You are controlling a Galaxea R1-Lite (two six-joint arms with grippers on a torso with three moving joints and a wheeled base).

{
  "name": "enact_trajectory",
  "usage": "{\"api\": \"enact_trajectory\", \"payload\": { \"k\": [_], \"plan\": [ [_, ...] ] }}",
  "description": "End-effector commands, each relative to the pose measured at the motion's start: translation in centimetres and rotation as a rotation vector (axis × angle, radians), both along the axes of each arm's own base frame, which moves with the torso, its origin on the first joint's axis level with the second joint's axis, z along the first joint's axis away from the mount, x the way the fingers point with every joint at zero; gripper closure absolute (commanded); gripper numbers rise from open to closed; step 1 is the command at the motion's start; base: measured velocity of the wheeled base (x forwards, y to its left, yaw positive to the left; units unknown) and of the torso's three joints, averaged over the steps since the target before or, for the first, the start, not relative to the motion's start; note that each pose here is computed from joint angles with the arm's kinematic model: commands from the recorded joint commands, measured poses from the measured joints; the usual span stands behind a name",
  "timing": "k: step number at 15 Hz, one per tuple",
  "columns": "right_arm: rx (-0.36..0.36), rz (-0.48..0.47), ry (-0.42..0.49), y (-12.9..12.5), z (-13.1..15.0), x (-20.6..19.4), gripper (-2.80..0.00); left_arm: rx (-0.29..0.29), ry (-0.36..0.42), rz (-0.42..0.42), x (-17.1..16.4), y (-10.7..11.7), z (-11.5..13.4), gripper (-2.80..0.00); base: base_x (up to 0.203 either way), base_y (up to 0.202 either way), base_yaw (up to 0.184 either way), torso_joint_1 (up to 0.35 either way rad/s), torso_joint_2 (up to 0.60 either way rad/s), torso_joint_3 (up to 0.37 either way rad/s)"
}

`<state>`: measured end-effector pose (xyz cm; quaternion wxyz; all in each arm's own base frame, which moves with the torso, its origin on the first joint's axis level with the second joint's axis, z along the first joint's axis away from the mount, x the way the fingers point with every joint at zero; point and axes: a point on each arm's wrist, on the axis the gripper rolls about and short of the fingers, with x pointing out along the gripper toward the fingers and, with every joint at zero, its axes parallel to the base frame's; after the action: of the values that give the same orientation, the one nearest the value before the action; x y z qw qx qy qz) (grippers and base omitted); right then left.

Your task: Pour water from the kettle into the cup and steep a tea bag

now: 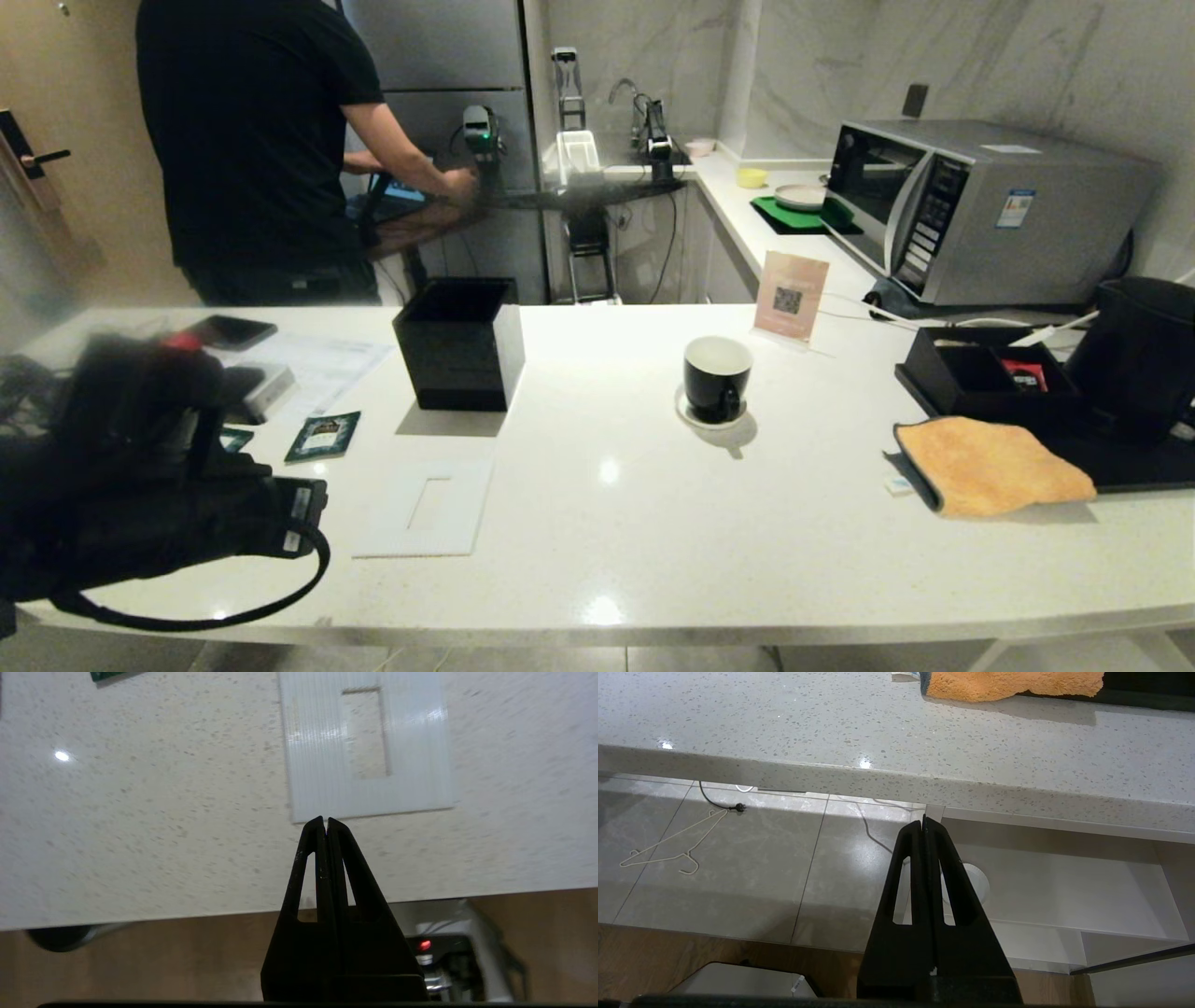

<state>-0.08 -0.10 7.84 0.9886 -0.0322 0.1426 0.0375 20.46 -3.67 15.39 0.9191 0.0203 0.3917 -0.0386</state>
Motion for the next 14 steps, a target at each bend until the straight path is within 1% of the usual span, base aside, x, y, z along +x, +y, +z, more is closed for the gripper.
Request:
{"api": "enact_trajectory", "payload": {
  "k": [1,2,4,5,6,7,8,11,12,14],
  "plan": [
    [-0.001,0.0,0.001,0.0,0.0,0.0,0.0,0.021,0.057,-0.074,1.2,1.5,-1.1,0.0,0.0,0.0,0.0,0.0,0.0,0.0],
    [-0.001,0.001,0.001,0.0,0.0,0.0,0.0,0.017,0.067,-0.131,1.7,2.5,-1.5,0.0,0.0,0.0,0.0,0.0,0.0,0.0],
    [0.0,0.0,0.001,0.0,0.0,0.0,0.0,0.037,0.081,-0.221,2.6,4.2,-2.0,0.0,0.0,0.0,0.0,0.0,0.0,0.0],
    [-0.001,0.0,0.001,0.0,0.0,0.0,0.0,0.026,0.087,-0.273,3.1,4.7,-2.1,0.0,0.0,0.0,0.0,0.0,0.0,0.0],
    [0.0,0.001,0.001,0.0,0.0,0.0,0.0,-0.001,0.094,-0.33,3.6,5.0,-2.1,0.0,0.0,0.0,0.0,0.0,0.0,0.0],
    [-0.002,0.001,0.001,0.0,0.0,0.0,0.0,-0.014,0.107,-0.382,4.1,5.2,-2.1,0.0,0.0,0.0,0.0,0.0,0.0,0.0],
    [-0.001,0.0,0.0,0.0,0.0,0.0,0.0,-0.012,0.122,-0.43,4.5,5.5,-2.0,0.0,0.0,0.0,0.0,0.0,0.0,0.0],
    [-0.002,0.0,0.001,0.0,0.0,0.0,0.0,0.024,0.162,-0.559,5.9,5.9,-1.8,0.0,0.0,0.0,0.0,0.0,0.0,0.0],
    [-0.001,0.0,0.001,0.0,0.0,0.0,0.0,0.021,0.173,-0.601,6.2,5.9,-1.8,0.0,0.0,0.0,0.0,0.0,0.0,0.0],
    [-0.001,0.0,0.001,0.0,0.0,0.0,0.0,0.043,0.186,-0.664,6.9,6.0,-1.9,0.0,0.0,0.0,0.0,0.0,0.0,0.0]
  ]
}}
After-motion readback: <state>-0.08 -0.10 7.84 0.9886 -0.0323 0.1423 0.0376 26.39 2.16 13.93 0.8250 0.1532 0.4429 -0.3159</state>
